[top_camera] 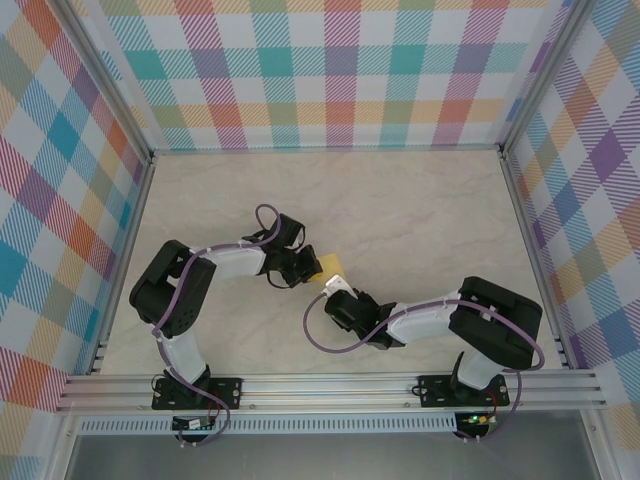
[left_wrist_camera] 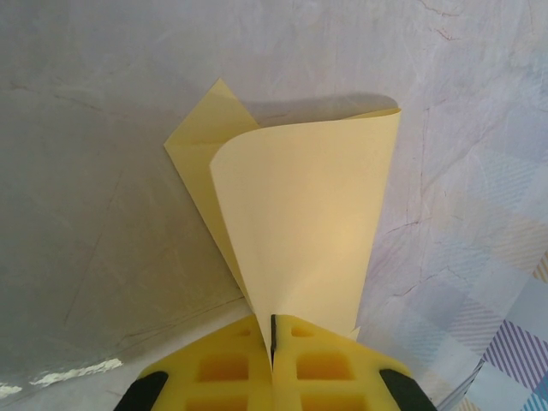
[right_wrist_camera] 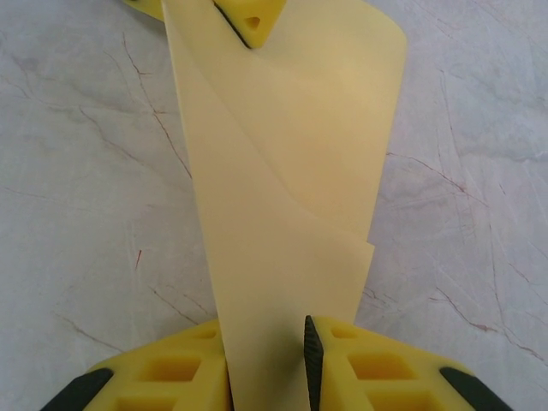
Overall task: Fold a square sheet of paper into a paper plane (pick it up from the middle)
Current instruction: Fold the wing for the fifth time at the center of the table.
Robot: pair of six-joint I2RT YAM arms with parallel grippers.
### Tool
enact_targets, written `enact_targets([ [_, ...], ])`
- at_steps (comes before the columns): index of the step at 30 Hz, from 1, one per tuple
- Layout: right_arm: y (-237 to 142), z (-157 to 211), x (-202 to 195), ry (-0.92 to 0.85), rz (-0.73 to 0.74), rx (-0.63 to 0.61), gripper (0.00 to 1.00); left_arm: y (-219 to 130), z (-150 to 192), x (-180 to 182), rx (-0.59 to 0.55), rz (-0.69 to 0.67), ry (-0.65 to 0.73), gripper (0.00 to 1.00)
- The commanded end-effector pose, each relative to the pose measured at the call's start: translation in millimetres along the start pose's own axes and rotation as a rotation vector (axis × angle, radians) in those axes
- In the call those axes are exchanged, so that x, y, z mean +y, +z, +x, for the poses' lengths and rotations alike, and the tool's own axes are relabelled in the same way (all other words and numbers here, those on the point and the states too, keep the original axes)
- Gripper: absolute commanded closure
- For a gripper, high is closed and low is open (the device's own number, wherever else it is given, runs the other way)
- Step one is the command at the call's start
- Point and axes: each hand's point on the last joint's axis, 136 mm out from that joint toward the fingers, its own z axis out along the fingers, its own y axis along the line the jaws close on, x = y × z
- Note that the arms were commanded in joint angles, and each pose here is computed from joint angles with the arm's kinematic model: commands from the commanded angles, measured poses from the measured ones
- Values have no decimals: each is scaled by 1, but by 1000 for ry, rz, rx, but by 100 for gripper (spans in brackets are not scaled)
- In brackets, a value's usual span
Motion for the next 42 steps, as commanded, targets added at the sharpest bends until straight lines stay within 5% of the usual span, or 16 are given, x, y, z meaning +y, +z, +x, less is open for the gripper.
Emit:
enact_targets([
  [1, -3, 2, -7, 7, 17, 3, 72, -4, -7, 3, -6, -12, -11, 100],
  [6, -2, 2, -7, 4, 17, 3, 75, -4, -7, 1, -4, -10, -10, 100],
  [12, -5, -7, -9, 35, 14, -17, 92, -8, -7, -4, -11, 5, -3, 97],
  [15, -8, -13, -6, 74, -44, -24, 98, -15, -9, -7, -30, 8, 3, 83],
  [21, -16, -26, 8, 203, -260, -33, 99, -46, -16, 3, -130, -60, 13, 39],
  [25, -12, -33, 16, 262, -348, -22, 99, -64, -19, 7, -185, -67, 9, 23],
  [32, -1, -33, 24, 307, -398, 4, 100, -87, -17, 25, -250, -123, -30, 12],
  [42, 0, -21, 22, 419, -403, 36, 95, -91, -10, 21, -246, -62, -44, 9],
])
